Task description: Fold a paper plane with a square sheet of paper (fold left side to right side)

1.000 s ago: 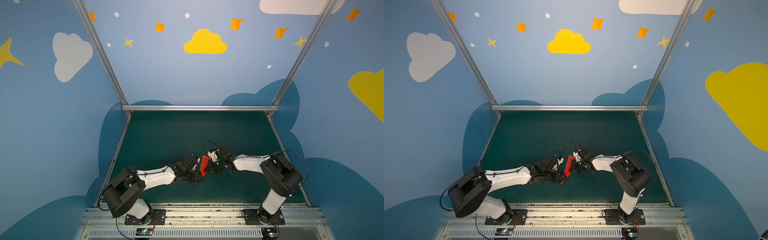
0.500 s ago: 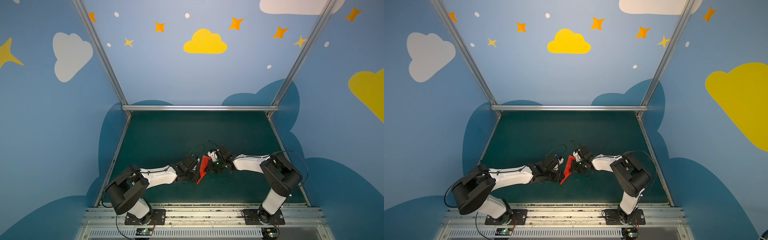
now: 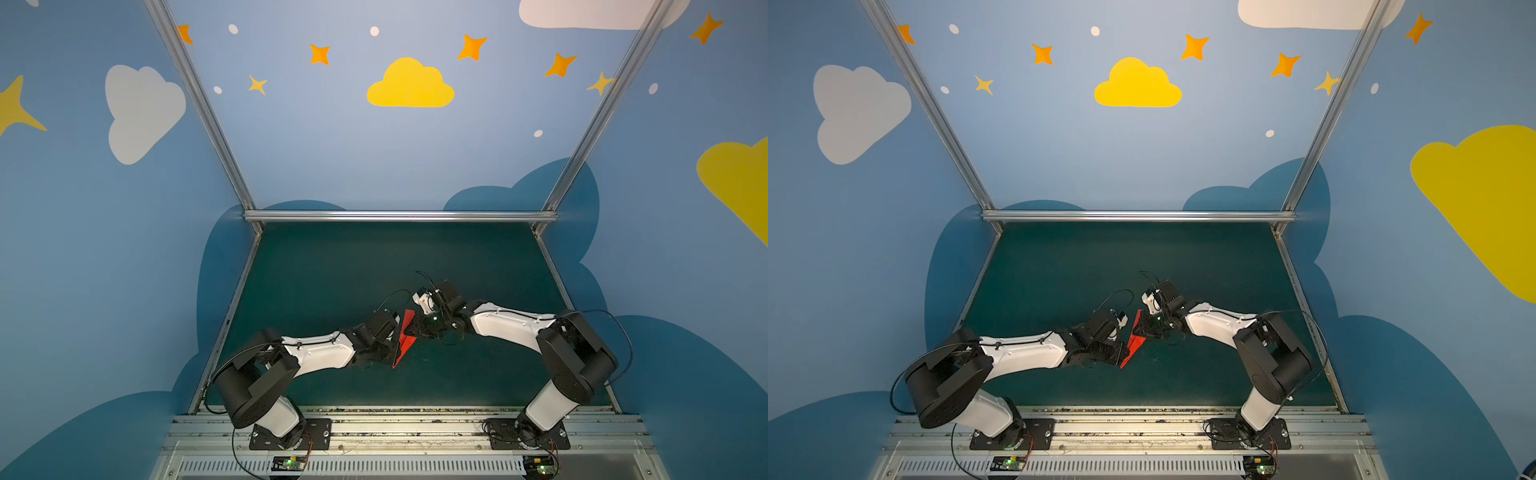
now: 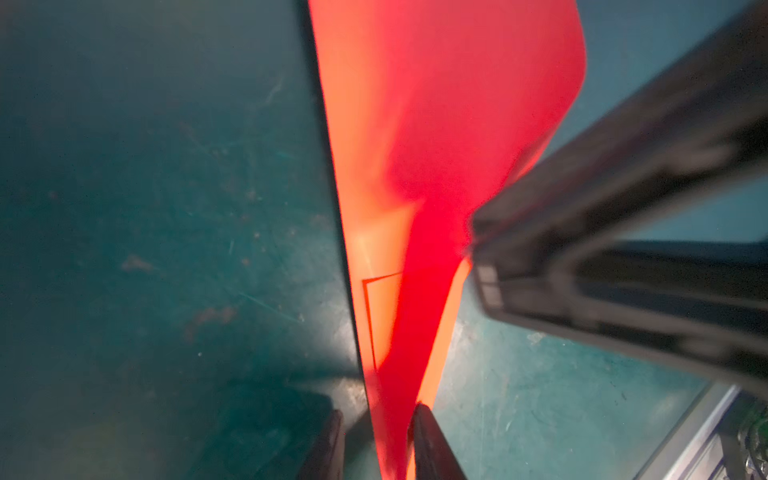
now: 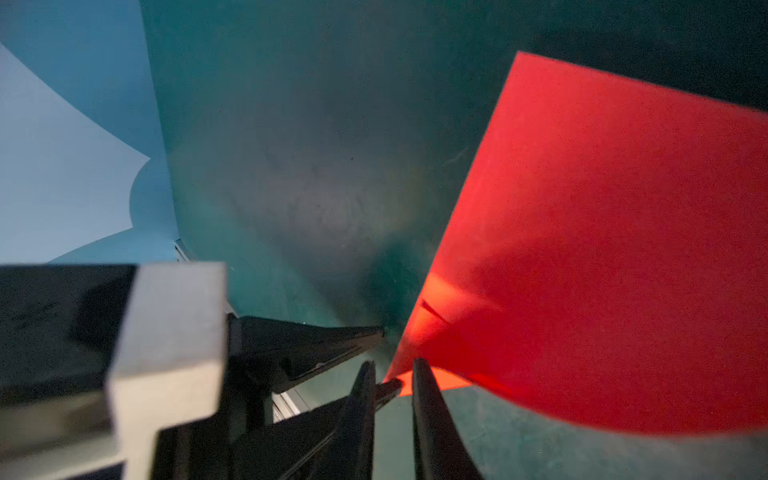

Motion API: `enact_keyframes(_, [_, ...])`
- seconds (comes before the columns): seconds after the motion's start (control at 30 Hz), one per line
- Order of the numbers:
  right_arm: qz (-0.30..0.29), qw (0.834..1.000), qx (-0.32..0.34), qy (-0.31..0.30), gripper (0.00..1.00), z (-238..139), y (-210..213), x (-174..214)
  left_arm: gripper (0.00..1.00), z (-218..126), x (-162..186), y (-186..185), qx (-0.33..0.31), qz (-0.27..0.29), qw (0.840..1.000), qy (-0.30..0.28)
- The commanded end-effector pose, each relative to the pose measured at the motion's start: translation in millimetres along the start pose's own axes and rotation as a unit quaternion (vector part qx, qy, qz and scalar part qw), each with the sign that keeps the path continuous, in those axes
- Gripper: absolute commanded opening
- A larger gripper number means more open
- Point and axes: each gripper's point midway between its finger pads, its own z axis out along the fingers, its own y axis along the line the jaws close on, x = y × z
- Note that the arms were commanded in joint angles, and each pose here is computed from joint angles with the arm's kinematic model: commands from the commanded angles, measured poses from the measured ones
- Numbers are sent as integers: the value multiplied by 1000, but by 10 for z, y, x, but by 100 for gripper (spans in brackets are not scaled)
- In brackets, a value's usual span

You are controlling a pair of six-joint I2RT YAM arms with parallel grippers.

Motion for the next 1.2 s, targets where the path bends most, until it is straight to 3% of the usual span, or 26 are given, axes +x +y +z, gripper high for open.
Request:
enact_keyframes(0.0, [-1, 1000, 11, 3, 16, -79, -61, 100, 29, 124, 250, 171, -32, -1, 999, 40])
enact_keyframes(0.37, [4, 999, 26, 19, 3, 15, -251, 292, 26, 139, 260, 195, -38, 2, 998, 43])
enact_keyframes(1.17, [-4, 998, 36, 44, 0, 317, -247, 266, 17, 153, 299, 224, -41, 7, 998, 46])
